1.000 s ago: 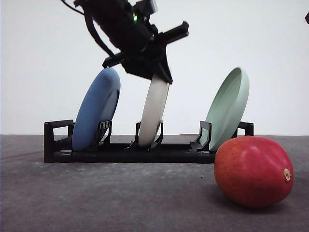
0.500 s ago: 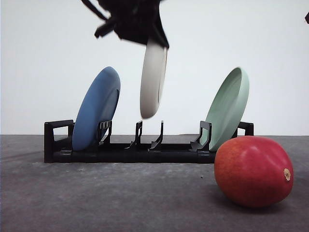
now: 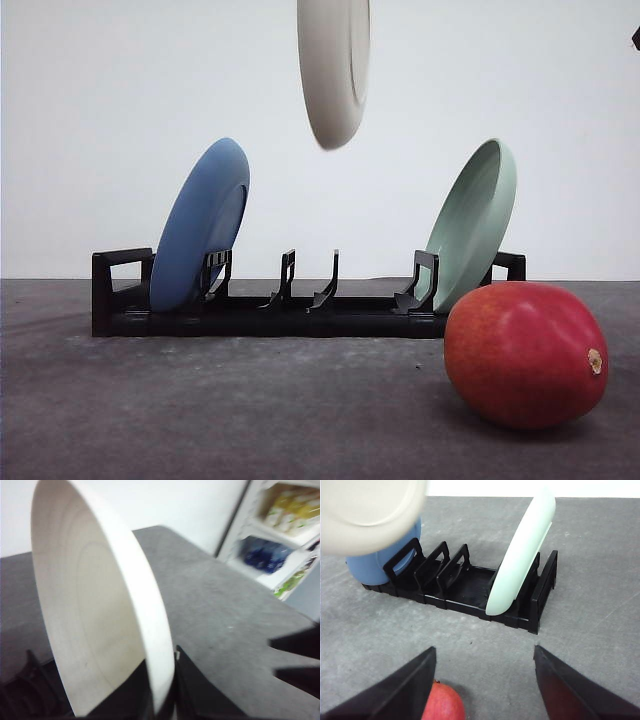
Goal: Place pomegranate in white plate
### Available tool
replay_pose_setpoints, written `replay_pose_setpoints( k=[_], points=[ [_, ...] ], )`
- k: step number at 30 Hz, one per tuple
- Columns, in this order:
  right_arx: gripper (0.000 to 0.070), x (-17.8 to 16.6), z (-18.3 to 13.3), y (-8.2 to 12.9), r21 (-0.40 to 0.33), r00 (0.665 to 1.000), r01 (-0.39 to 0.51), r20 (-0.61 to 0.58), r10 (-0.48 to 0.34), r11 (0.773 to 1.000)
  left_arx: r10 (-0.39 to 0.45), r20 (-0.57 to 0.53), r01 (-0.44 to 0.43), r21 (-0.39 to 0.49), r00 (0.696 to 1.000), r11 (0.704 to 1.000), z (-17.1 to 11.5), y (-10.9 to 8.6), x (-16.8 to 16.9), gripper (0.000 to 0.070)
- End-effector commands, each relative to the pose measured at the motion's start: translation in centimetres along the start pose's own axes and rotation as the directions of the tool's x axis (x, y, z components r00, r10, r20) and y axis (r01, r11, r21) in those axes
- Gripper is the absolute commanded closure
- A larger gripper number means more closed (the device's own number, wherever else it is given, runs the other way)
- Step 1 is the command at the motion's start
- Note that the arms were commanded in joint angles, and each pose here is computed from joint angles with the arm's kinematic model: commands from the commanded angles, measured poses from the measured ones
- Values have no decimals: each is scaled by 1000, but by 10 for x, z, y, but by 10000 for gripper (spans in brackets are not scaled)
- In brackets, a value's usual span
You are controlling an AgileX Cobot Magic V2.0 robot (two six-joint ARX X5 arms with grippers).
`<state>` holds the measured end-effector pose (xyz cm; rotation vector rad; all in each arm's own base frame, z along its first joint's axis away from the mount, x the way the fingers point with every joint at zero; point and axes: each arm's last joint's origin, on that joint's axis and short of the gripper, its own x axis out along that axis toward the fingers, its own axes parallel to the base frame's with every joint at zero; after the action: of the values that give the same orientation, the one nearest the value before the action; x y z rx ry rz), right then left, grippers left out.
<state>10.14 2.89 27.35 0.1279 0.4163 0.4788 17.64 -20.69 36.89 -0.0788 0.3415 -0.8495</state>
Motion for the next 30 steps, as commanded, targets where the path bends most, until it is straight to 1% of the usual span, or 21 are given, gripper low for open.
replay_pose_setpoints(
  k=[1, 6, 9, 12, 15, 17, 19, 23, 25, 29, 30],
  points=[
    [308, -2, 5, 2, -17, 1000, -5, 18, 5, 1000, -15, 6, 15, -6, 1000, 1000, -9, -6, -5, 693],
    [308, -2, 5, 2, -17, 1000, -5, 17, 5, 1000, -13, 44, 13, -3, 999, 1000, -45, -10, -33, 693],
    [308, -2, 4, 2, -16, 1000, -5, 14, 5, 1000, 18, 65, -19, 6, 998, 1000, -66, -12, -50, 693],
    [308, -2, 4, 2, -16, 1000, -4, 14, 5, 1000, 50, 57, -52, 33, 997, 998, -84, -13, -63, 693],
    [308, -2, 4, 1, -16, 1000, -4, 14, 4, 1000, 60, 6, -61, 114, 998, 992, -99, -15, -71, 693],
    [308, -2, 4, 1, -16, 1000, -4, 14, 4, 1000, 63, -60, -49, 213, 996, 976, -107, -18, -73, 693],
    [308, -2, 4, 2, -16, 1000, -4, 14, 4, 1000, 76, -133, -28, 326, 988, 945, -116, -21, -74, 693],
    [308, -2, 4, 2, -16, 1000, -4, 14, 4, 1000, 106, -251, 38, 509, 962, 860, -132, -28, -70, 693],
    [308, -2, 4, 2, -16, 1000, -4, 14, 4, 1000, 127, -294, 70, 578, 947, 813, -139, -31, -66, 693],
    [308, -2, 4, 1, -16, 1000, -4, 14, 4, 1000, 167, -351, 128, 680, 921, 721, -151, -37, -51, 693],
    [308, -2, 4, 1, -16, 1000, -4, 14, 4, 1000, 181, -365, 144, 705, 913, 694, -154, -39, -47, 693]
  ],
)
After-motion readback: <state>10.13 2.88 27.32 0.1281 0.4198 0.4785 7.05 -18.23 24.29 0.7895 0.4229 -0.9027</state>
